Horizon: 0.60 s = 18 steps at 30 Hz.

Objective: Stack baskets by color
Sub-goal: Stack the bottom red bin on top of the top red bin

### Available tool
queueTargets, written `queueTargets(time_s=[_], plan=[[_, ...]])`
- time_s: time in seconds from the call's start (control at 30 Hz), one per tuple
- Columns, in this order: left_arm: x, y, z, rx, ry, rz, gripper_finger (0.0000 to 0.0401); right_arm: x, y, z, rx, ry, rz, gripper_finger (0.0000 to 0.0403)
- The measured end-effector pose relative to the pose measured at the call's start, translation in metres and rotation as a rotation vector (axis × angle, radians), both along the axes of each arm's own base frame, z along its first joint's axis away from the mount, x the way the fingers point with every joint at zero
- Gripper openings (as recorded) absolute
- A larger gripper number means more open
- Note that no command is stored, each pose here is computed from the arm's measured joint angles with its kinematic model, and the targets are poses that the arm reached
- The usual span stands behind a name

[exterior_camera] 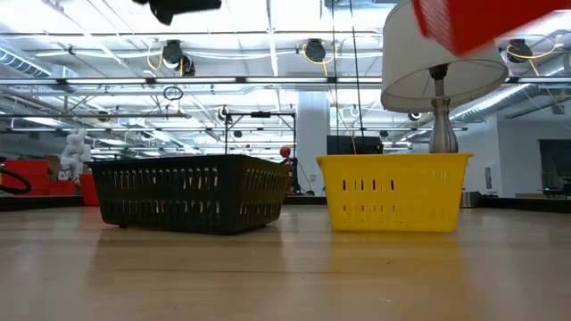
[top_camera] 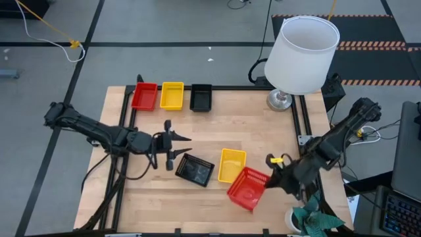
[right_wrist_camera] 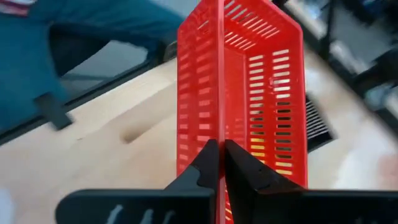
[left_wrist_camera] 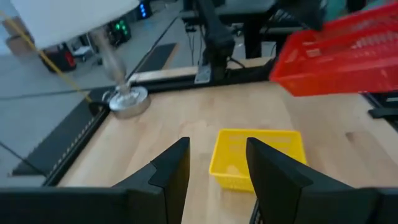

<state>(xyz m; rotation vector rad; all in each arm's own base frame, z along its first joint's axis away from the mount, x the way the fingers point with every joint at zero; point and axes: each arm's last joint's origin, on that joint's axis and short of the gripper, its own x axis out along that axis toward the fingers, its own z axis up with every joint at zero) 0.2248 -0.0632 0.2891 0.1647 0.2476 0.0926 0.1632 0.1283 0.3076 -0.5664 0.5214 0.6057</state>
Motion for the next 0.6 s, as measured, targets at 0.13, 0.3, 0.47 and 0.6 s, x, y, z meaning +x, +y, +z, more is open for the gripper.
queueTargets(time_s=[0.13, 0.3, 0.47, 0.6], plan=[[-0.003, -0.011, 0.008, 0.032, -0.020, -0.012, 0.0161, 0.000, -0.017, 0.011, -0.025, -0.083, -0.015, 0.0005], [0.003, -0.024, 0.012, 0.095, -0.010, -0.024, 0.0161, 0.006, -0.035, 0.014, -0.031, -0.107, -0.043, 0.0005], [0.027, -0.041, 0.023, 0.205, 0.023, -0.067, 0.0161, 0.019, -0.051, 0.013, 0.005, -0.115, -0.043, 0.0005], [0.047, -0.055, 0.037, 0.265, 0.065, -0.098, 0.0161, 0.028, -0.064, 0.003, 0.026, -0.142, -0.039, 0.0005]])
